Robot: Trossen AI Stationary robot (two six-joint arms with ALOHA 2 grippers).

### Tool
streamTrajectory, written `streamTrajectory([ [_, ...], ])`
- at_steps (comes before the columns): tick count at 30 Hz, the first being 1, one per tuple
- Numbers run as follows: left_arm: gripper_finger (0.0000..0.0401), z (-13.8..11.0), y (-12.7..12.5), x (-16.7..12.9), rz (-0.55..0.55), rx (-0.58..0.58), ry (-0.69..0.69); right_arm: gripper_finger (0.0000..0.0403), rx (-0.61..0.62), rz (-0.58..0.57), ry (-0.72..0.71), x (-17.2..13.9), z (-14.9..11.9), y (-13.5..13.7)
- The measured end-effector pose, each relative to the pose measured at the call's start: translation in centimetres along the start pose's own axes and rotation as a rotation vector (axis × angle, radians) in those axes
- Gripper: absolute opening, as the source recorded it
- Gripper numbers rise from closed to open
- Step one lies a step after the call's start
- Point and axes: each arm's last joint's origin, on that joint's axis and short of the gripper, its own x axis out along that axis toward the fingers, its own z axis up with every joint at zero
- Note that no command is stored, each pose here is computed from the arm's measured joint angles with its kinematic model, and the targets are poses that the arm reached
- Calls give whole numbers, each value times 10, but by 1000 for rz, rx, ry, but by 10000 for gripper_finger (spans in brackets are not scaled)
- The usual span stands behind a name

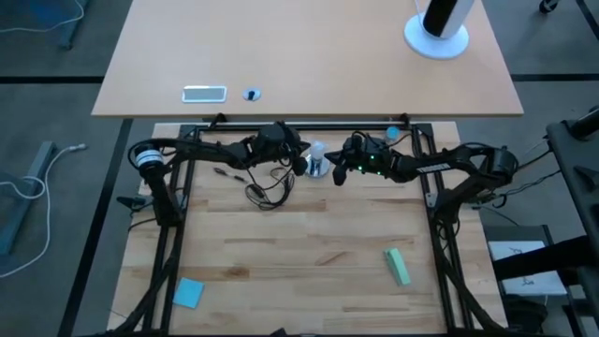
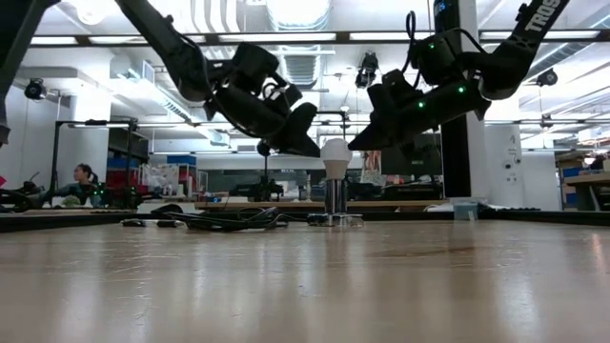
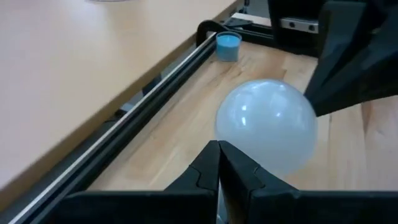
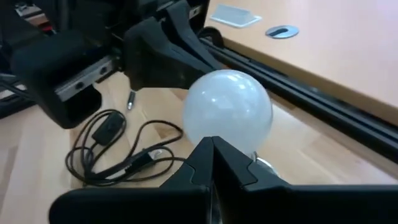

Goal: Screw lightbulb
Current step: Remove the lightbulb from the lamp

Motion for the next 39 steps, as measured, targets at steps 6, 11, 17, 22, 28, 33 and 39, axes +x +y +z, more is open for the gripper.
streamTrajectory([
  [6,0,6,-5,-10,-55,-15,32,0,0,-97,-13,0,0,-5],
  [11,0,6,-11,-18,-80,-5,96,0,-6,-117,-1,0,-1,-6],
  [17,0,12,-9,-26,13,28,96,0,19,-21,19,-3,1,-2],
  [22,0,17,-3,-22,63,59,26,0,21,50,6,-2,2,1],
  [28,0,10,-1,-12,52,58,7,0,15,30,-22,-2,4,-1],
  [33,0,5,-1,-7,29,62,24,0,14,20,-23,-2,5,-2],
  [39,0,3,-3,-6,9,44,23,0,15,15,-24,-2,5,-3],
])
